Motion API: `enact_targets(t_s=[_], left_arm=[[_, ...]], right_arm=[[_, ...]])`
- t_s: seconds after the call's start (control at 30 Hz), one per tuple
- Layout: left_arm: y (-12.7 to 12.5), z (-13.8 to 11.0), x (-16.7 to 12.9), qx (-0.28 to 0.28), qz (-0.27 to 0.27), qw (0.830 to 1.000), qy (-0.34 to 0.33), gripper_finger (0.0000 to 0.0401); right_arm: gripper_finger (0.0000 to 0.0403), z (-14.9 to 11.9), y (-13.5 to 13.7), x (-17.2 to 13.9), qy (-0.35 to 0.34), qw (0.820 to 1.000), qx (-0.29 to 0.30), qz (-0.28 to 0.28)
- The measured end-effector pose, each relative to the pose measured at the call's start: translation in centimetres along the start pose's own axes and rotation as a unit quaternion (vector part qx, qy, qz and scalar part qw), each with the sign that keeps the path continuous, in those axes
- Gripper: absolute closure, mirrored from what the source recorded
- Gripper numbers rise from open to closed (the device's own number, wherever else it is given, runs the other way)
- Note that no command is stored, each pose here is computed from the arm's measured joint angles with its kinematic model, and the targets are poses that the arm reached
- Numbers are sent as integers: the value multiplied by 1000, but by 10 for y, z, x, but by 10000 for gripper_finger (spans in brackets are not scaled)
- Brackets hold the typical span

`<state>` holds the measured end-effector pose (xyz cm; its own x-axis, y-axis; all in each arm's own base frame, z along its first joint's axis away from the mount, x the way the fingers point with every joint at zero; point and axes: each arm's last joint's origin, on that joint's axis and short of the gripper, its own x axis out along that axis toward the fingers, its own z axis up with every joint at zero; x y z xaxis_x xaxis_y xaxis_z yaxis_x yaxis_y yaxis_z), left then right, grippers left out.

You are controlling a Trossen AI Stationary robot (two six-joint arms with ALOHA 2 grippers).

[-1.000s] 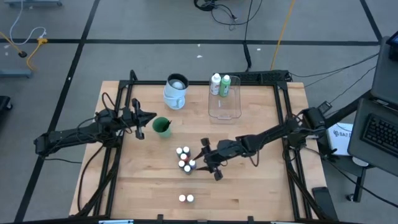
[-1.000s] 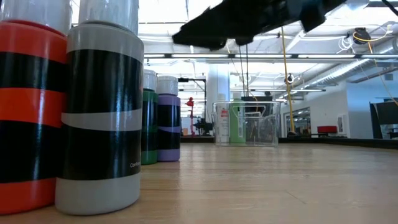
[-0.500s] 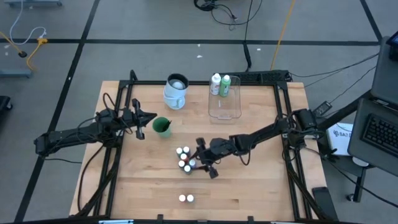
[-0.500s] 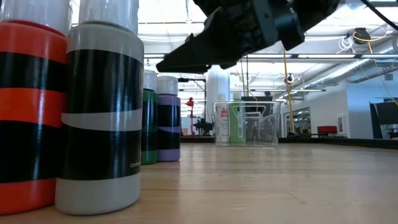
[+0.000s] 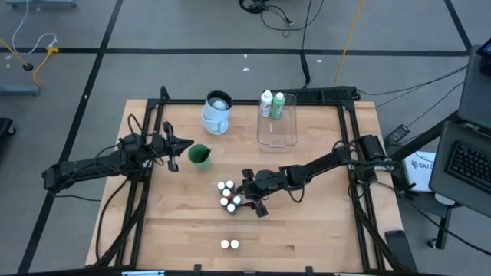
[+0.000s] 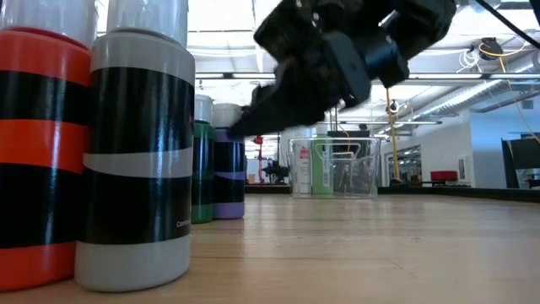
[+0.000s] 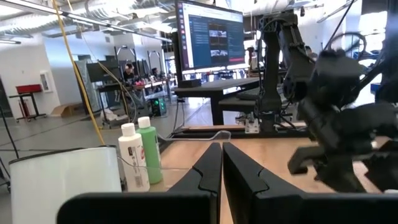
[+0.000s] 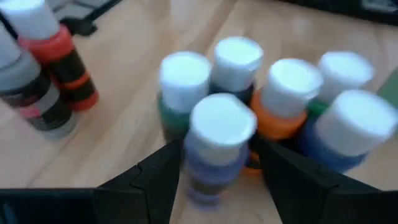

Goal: Pick & Place Paint Supplies
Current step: Put the purple paint bottle into the transparent bin

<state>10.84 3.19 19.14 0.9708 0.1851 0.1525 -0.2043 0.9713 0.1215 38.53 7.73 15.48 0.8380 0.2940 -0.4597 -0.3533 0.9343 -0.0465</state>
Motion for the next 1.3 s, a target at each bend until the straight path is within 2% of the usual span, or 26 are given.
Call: enact_targets(t_s=[0.73,1.3], left_arm=[[0,-1,0,5,-1,1000,6,382],[0,-1,0,5,-1,1000,6,382]], right_arm=[[215,3,-2,-1,-8,1000,2,-1],[261,3,-1,-1,-7,1000,3,-1]])
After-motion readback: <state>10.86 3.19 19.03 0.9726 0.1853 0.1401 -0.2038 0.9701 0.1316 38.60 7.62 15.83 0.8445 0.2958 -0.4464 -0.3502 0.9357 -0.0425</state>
